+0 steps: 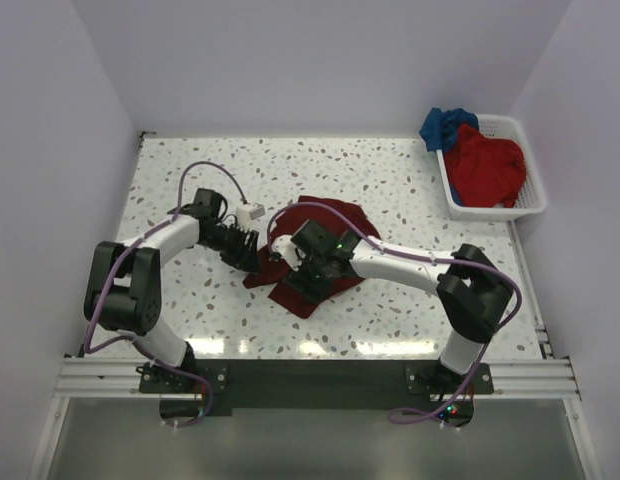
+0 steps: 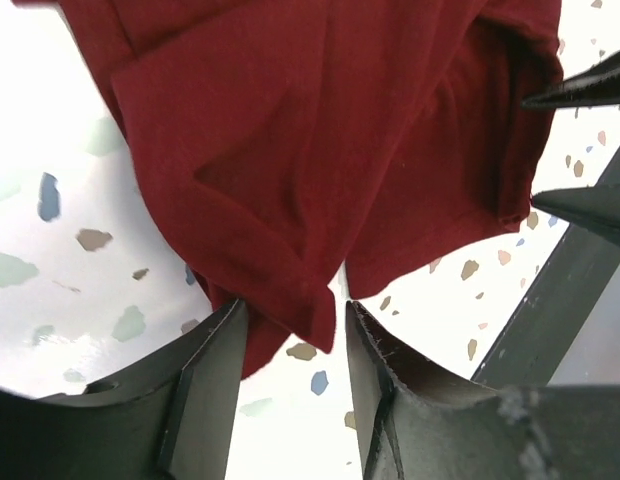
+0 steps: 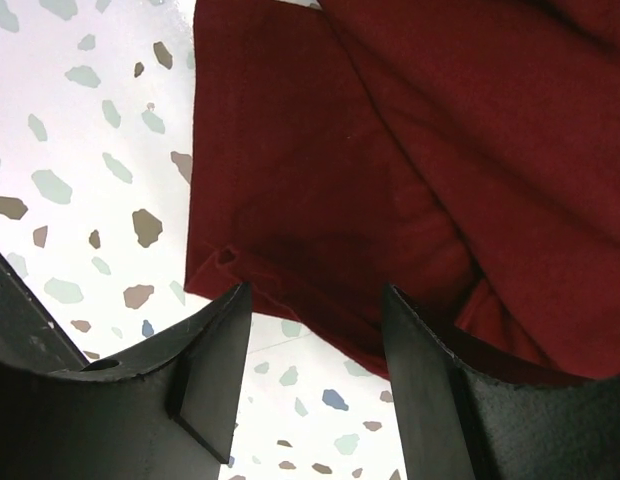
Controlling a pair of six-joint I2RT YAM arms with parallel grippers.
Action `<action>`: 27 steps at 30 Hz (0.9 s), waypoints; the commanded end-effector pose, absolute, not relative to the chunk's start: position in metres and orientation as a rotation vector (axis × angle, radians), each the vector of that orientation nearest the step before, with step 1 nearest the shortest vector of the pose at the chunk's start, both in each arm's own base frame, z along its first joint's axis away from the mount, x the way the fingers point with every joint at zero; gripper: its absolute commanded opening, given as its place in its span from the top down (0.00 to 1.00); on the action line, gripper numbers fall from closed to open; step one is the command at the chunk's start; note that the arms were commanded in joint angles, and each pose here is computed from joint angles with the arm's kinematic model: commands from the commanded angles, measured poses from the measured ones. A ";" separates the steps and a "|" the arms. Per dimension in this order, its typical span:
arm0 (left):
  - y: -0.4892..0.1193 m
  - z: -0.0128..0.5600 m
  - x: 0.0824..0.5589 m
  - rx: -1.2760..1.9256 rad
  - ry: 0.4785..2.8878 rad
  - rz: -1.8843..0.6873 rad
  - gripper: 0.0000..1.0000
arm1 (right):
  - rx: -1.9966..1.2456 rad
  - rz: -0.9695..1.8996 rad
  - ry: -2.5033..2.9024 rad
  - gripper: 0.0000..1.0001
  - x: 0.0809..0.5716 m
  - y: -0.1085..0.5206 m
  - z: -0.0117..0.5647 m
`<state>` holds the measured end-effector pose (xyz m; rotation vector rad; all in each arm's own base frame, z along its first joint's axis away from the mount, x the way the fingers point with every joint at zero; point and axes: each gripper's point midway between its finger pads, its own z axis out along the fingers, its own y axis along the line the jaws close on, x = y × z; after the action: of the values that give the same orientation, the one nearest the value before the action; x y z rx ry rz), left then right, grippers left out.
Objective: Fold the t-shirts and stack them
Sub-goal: Flatten the tshirt out
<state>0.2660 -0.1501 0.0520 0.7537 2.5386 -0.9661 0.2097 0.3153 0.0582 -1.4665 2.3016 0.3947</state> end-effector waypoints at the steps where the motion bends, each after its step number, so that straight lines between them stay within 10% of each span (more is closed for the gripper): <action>1: -0.150 0.048 0.255 0.742 2.575 -0.992 0.50 | -1.418 0.387 2.289 0.42 0.219 0.325 0.064; 11: -0.161 0.038 0.250 0.726 2.607 -1.107 0.51 | -1.434 0.344 2.311 0.43 0.215 0.313 0.063; 27: -0.168 0.073 0.266 0.784 2.489 -1.078 1.00 | -1.252 0.410 2.422 0.34 0.225 0.300 0.097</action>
<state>0.2543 -0.1624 0.0481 0.7479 2.5817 -1.0873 0.2193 0.2861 0.0682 -1.3144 2.4599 0.3138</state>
